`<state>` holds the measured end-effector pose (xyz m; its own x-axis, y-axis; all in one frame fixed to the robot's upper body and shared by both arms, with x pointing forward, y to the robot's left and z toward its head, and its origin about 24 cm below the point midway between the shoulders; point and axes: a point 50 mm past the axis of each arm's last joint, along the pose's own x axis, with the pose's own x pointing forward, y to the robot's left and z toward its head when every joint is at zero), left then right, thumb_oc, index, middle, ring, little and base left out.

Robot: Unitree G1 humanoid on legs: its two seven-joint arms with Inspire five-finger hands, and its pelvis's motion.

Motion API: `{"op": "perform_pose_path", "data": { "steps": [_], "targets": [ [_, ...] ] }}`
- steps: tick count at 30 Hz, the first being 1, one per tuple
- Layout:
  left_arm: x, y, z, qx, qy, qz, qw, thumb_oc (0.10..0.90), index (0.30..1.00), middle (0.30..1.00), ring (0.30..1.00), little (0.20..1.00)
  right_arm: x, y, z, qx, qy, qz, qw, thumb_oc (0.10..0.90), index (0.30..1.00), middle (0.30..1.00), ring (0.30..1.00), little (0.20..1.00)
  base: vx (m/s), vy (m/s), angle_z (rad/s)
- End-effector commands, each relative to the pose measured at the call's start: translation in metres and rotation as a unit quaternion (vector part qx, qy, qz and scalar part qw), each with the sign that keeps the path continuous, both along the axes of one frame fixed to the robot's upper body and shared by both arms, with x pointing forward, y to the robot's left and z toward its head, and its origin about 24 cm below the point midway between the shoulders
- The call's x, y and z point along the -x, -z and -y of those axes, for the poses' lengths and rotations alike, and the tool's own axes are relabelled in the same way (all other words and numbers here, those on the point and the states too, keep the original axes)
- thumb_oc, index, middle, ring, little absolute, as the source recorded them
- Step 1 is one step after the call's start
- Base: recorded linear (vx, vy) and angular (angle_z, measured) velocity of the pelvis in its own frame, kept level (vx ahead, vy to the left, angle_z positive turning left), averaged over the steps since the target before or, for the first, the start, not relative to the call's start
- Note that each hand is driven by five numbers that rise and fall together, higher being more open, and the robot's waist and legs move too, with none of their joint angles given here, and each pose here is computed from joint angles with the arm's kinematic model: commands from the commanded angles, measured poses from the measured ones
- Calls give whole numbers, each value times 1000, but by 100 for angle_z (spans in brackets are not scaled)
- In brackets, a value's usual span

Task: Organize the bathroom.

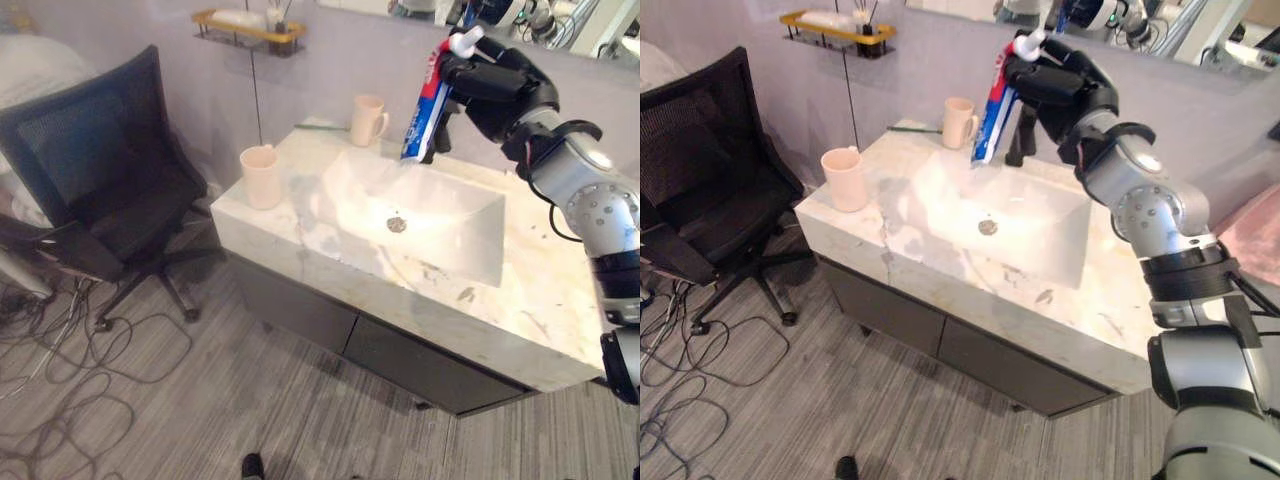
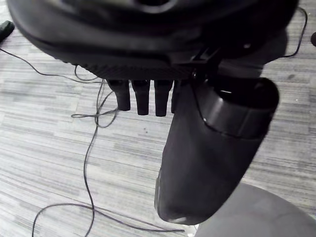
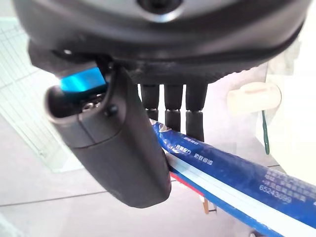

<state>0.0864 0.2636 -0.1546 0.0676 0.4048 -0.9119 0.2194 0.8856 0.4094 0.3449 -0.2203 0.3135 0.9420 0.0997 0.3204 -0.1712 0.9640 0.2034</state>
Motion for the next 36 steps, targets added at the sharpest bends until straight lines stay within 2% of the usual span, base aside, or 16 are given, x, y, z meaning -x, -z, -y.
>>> {"op": "perform_pose_path", "data": {
  "steps": [1, 2, 6, 13, 23, 27, 36],
  "targets": [
    [11, -8, -28, -50, -25, -11, 998, 800, 900, 900, 900, 900, 28, -71, 1, -29, -35, 189, 981, 400, 300, 300, 300, 300, 249, 452, 8],
    [9, -8, -28, -46, -52, 2, 998, 800, 900, 900, 900, 900, 31, -75, -7, -31, -52, 198, 978, 400, 300, 300, 300, 300, 247, 461, 5],
    [6, -9, -29, -45, -84, 21, 995, 800, 900, 900, 900, 900, 40, -79, -16, -23, -78, 204, 976, 400, 300, 300, 300, 300, 244, 369, -25],
    [-1, -16, -41, -63, -21, -3, 998, 800, 900, 900, 900, 900, 42, -84, -10, -5, -28, 194, 981, 400, 300, 300, 300, 300, 184, 39, 13],
    [6, -12, -33, -59, 1, -37, 998, 800, 900, 900, 900, 900, 49, -101, 13, 0, -5, 215, 977, 400, 300, 300, 300, 300, 139, -168, 56],
    [8, -9, -28, -51, 35, -44, 997, 800, 900, 900, 900, 900, 47, -108, 14, -5, -10, 222, 975, 400, 300, 300, 300, 300, 63, -110, 46],
    [14, -9, -27, -58, -2, -53, 997, 800, 900, 900, 900, 900, 56, -116, -12, -4, -67, 247, 967, 400, 300, 300, 300, 300, 38, -32, -5]
  ]
}}
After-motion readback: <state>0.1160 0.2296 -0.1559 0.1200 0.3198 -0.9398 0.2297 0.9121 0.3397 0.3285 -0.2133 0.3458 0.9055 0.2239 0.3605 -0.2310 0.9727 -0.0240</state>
